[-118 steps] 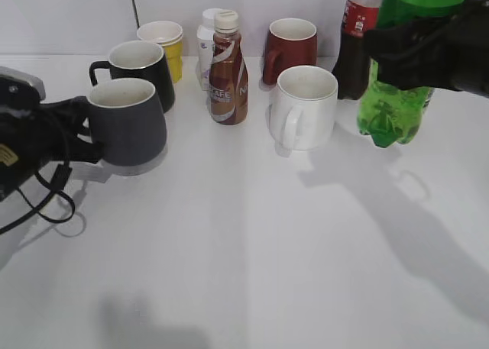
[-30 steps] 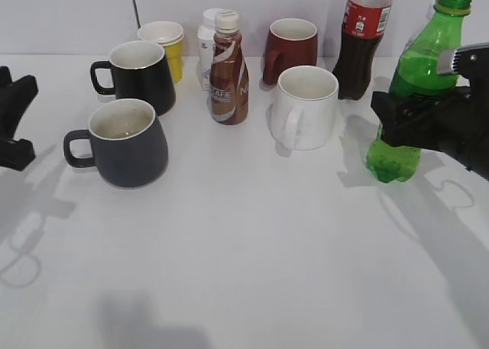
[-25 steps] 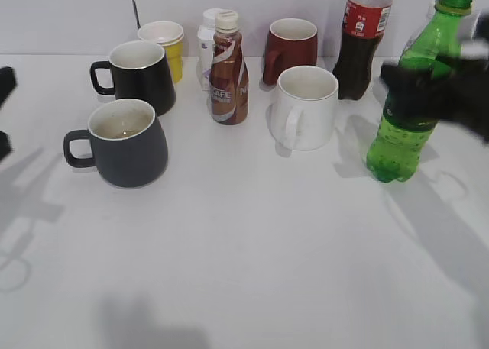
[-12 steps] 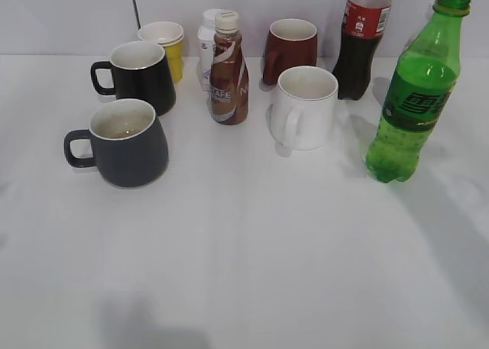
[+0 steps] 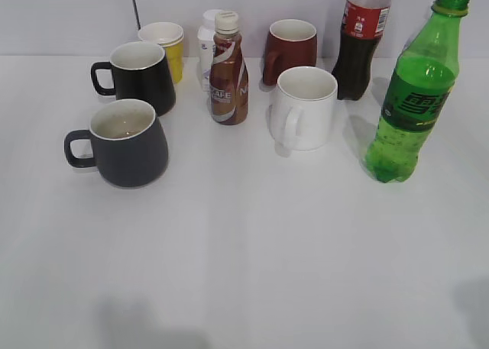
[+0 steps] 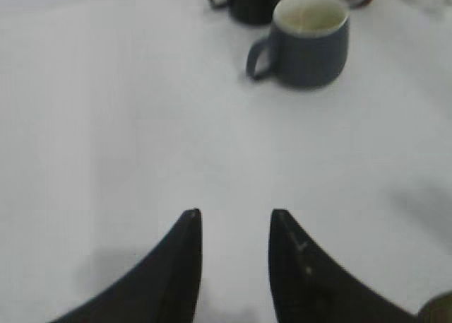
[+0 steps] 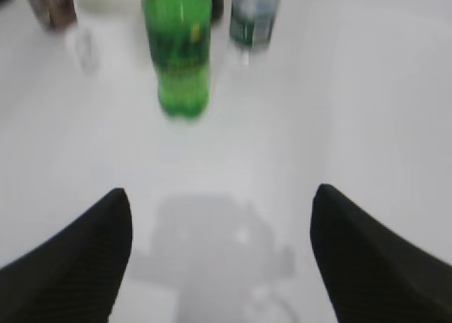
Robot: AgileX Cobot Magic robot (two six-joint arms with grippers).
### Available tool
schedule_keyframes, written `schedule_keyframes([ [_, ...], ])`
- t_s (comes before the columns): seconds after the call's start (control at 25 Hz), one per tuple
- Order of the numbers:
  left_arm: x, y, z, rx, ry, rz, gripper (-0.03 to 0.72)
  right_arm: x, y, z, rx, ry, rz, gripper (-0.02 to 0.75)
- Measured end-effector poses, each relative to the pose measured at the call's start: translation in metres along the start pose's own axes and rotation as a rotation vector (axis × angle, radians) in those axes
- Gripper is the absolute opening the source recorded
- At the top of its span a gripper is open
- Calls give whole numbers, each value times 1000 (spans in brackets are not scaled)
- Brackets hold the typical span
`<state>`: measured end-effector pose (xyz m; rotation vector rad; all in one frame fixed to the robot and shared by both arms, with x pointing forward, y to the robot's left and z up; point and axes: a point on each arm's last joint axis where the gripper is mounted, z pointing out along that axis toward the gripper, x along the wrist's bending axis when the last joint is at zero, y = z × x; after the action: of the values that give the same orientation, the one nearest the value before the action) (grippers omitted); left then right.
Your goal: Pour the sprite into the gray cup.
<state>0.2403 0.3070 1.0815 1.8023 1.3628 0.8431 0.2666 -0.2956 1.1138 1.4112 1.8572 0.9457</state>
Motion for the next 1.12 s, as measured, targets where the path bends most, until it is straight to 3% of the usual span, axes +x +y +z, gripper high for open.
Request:
schedule_keyframes([
  [0.24, 6, -22, -19, -58, 71, -69, 255, 2, -55, -9, 5, 10, 10, 589],
  [0.36, 6, -29, -10, -24, 75, -66, 255, 3, -72, -2, 14, 14, 12, 589],
  [0.48, 6, -30, -7, -13, 74, -66, 255, 4, -76, -4, -21, 19, 15, 589],
  [0.76, 3, -26, 5, -103, 53, -60, 242, 4, -70, 5, -116, 22, 16, 589],
  [1.12, 3, -25, 6, -110, 51, -59, 229, 4, -68, 7, -130, 23, 16, 589],
])
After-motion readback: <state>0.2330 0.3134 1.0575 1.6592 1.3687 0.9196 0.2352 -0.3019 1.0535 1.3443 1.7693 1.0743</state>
